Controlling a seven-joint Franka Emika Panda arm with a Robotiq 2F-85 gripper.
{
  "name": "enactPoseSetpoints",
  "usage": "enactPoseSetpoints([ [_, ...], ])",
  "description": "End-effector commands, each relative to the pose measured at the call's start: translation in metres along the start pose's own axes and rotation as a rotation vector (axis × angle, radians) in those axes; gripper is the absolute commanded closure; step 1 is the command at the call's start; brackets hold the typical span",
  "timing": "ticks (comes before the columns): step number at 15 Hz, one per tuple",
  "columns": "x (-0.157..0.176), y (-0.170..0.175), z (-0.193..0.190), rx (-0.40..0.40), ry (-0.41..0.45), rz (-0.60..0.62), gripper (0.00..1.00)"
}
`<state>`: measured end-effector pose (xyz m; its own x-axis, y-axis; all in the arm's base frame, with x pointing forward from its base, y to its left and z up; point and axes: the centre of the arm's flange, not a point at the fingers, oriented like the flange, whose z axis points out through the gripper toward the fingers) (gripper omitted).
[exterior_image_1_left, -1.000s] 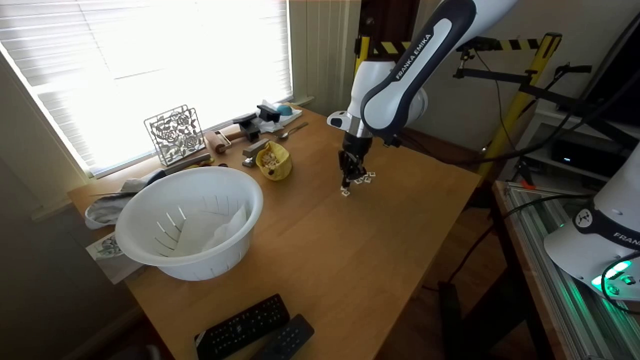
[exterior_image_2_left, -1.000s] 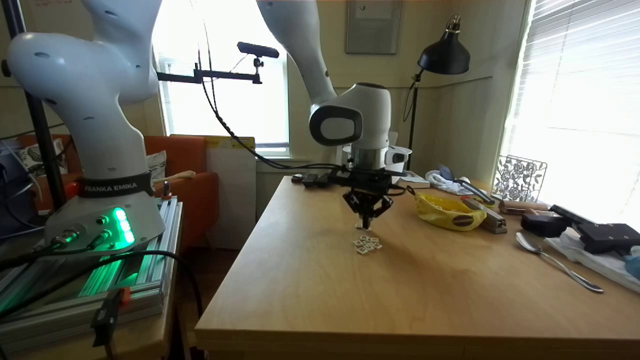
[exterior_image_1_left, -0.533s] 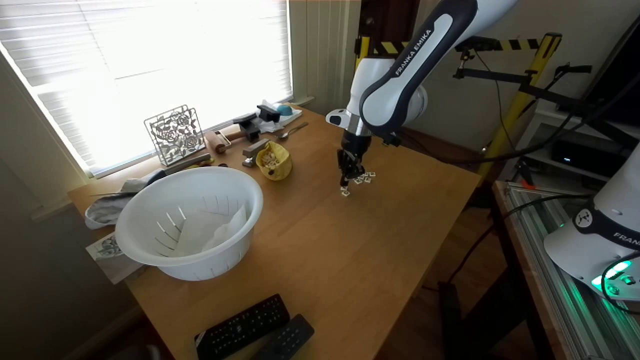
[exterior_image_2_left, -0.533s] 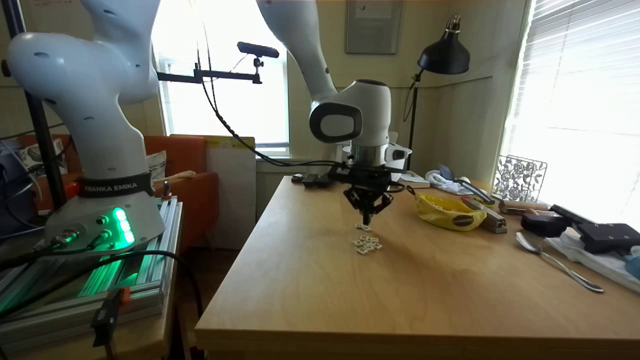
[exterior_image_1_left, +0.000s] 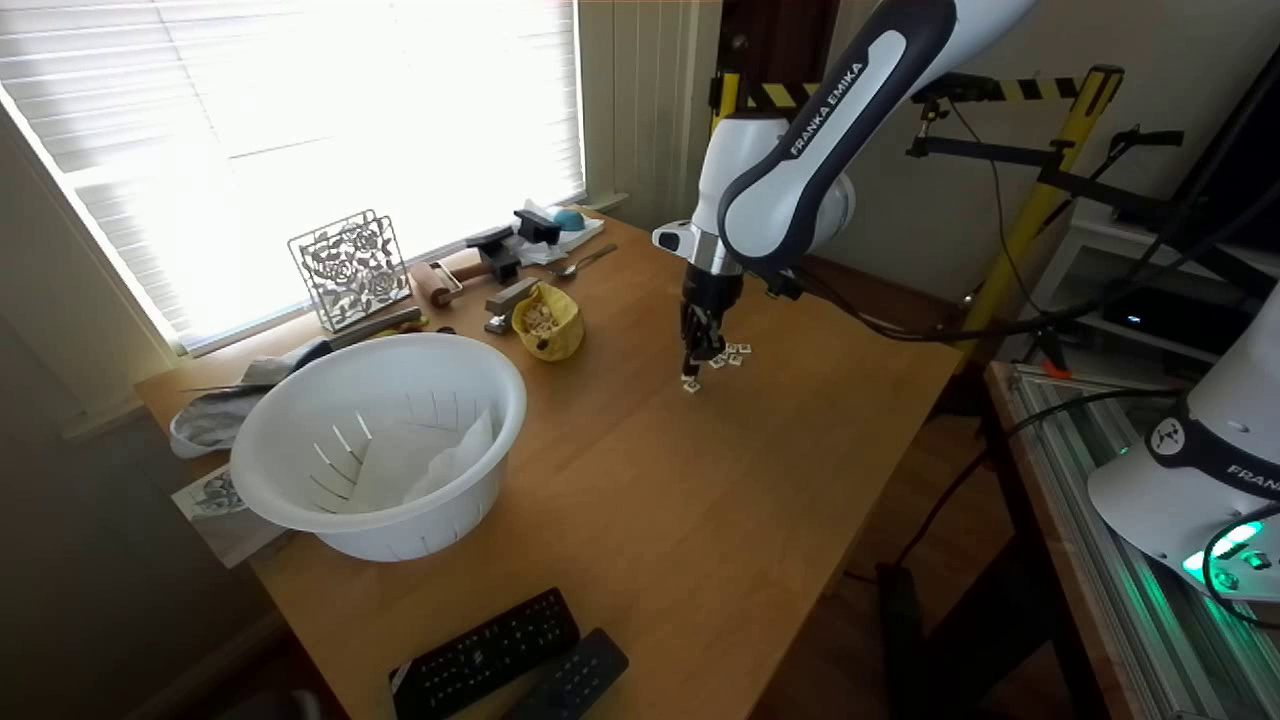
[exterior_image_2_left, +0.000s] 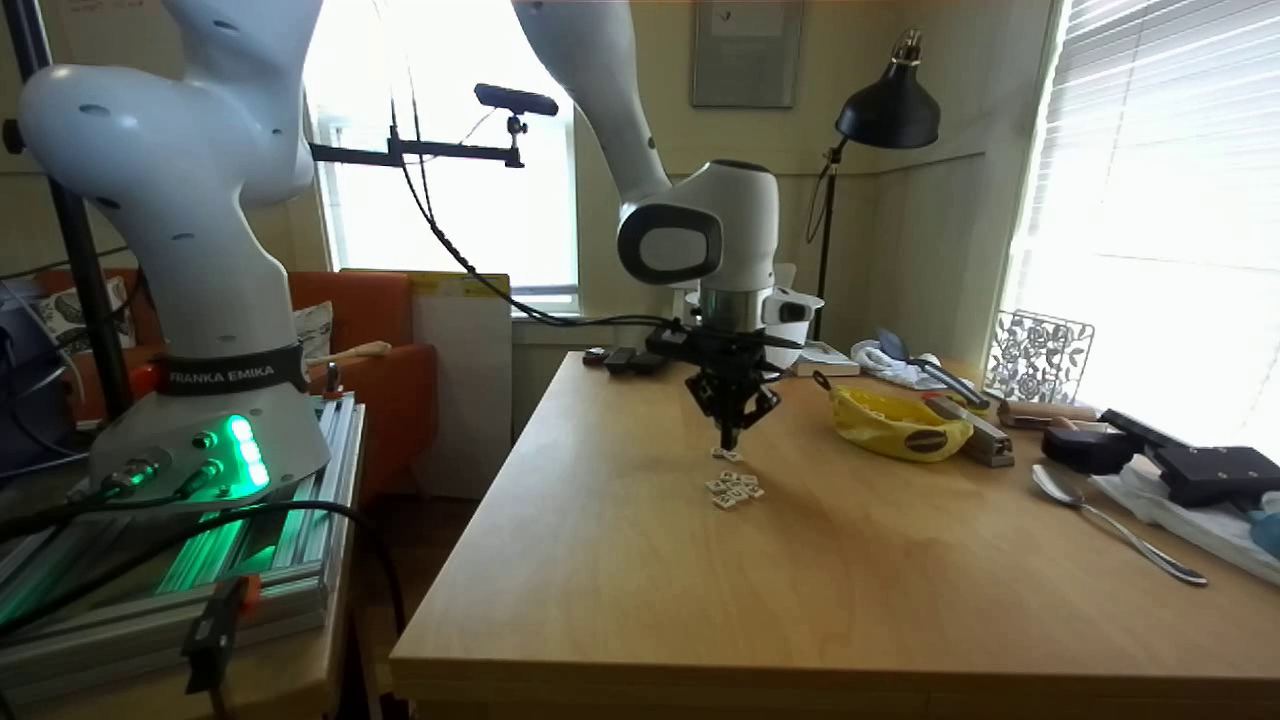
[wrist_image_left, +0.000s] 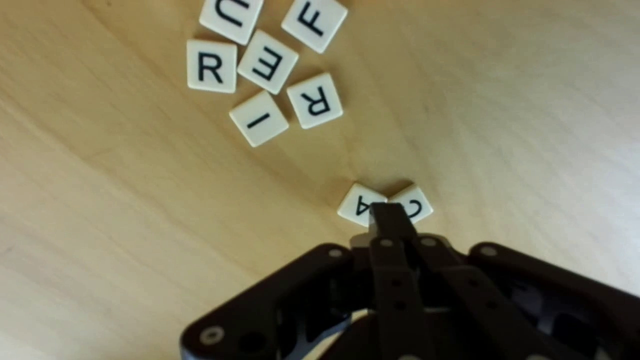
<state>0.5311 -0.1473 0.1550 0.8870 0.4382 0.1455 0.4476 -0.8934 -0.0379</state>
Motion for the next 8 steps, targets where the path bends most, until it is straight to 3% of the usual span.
enactPoseSetpoints([
  [1,-0.0034,-0.0122,-0.0095,0.011,-0.017,0.056,1.0],
  [8,-0.0115,-0.0218,-0.0066,0.015,-0.038,0.11,1.0],
])
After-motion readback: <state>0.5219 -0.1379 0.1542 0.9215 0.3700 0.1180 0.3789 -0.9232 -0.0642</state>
